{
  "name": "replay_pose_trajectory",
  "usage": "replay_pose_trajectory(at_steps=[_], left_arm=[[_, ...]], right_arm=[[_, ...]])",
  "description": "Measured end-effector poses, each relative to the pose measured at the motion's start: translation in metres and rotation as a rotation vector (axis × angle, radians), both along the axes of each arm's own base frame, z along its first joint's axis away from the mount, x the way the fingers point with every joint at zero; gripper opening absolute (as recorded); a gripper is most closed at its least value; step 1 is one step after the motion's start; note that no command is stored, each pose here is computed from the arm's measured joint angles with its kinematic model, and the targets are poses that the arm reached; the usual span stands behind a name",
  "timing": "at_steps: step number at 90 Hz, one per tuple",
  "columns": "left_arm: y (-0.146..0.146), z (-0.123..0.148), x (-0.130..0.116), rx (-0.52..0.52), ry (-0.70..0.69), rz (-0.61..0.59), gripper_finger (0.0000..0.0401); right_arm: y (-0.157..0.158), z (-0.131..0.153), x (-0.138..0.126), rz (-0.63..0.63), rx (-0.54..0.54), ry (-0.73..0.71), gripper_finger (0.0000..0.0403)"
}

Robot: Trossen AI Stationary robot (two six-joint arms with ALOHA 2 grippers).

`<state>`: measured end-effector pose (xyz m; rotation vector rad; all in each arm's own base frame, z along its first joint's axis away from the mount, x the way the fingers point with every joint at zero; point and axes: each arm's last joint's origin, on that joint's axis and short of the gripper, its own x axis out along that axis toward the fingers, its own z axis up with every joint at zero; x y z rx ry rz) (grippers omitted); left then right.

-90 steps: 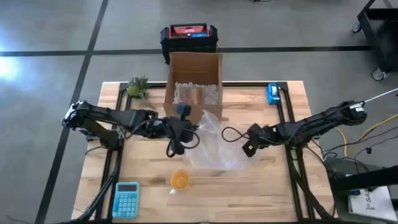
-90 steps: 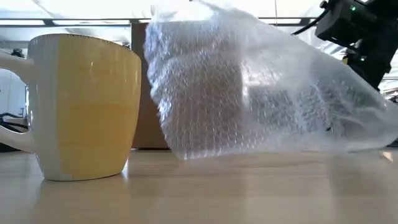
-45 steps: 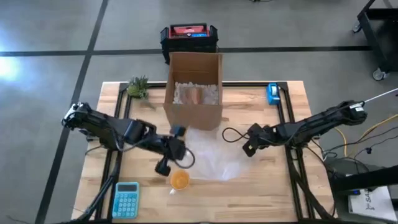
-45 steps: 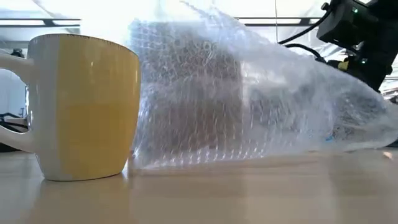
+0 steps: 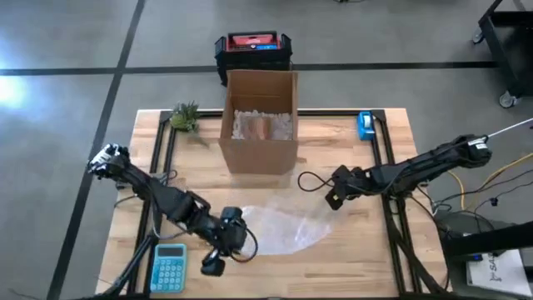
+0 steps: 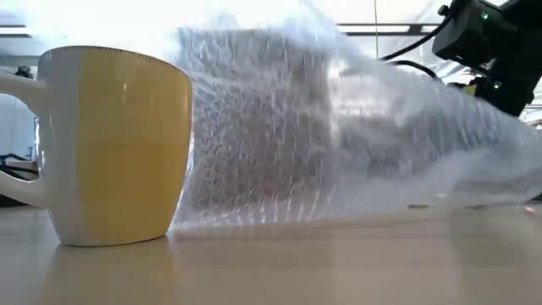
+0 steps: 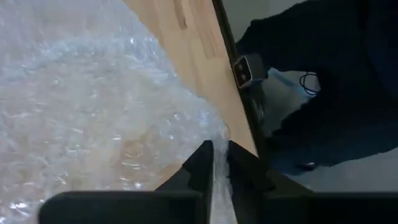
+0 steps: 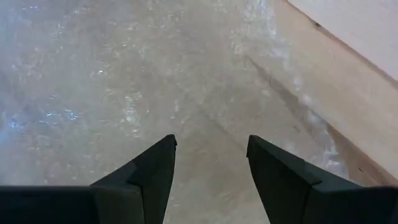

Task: Wrap mug
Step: Wrap the yellow mug with bubble wrap

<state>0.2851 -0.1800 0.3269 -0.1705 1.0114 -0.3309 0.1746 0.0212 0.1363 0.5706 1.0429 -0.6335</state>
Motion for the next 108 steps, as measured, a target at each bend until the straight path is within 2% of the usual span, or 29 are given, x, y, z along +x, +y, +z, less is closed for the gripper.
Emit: replay_pose_trajectory(at_steps=[9,16,25,36,45,54,63,78,100,108], left_arm=[[-0.013,-0.016,0.007,-0.052,0.082,0.004,0.0098],[-0.02,-0.024,0.011,-0.138,0.162,-0.024,0.0137],[-0.025,-0.021,0.01,-0.258,0.261,0.022,0.0177],[-0.036,-0.011,-0.005,-0.288,0.285,0.091,0.0199],[-0.041,0.003,-0.022,-0.265,0.212,0.165,0.0198],[-0.046,0.007,-0.041,-0.168,0.154,0.274,0.0187],[-0.053,0.002,-0.059,-0.07,0.131,0.374,0.0172],[-0.071,-0.025,-0.07,0.018,0.118,0.403,0.0145],[-0.087,-0.077,-0.068,-0.029,0.161,0.474,0.0113],[-0.091,-0.091,-0.072,-0.088,0.2,0.509,0.0105]], right_arm=[[0.0,0.0,0.0,0.007,-0.003,0.001,0.0185],[0.0,0.0,0.0,0.021,-0.008,0.004,0.0185],[0.0,0.0,0.0,0.031,-0.013,0.007,0.0185],[0.0,0.0,0.0,0.046,-0.019,0.009,0.0185],[0.0,0.001,0.002,0.071,-0.026,-0.006,0.0185],[0.001,0.003,0.007,0.107,-0.035,-0.049,0.0186],[0.002,0.005,0.012,0.15,-0.048,-0.101,0.0185],[0.003,0.008,0.016,0.195,-0.067,-0.143,0.0186],[0.003,0.008,0.018,0.198,-0.069,-0.162,0.0185],[0.003,0.007,0.017,0.198,-0.069,-0.158,0.0186]])
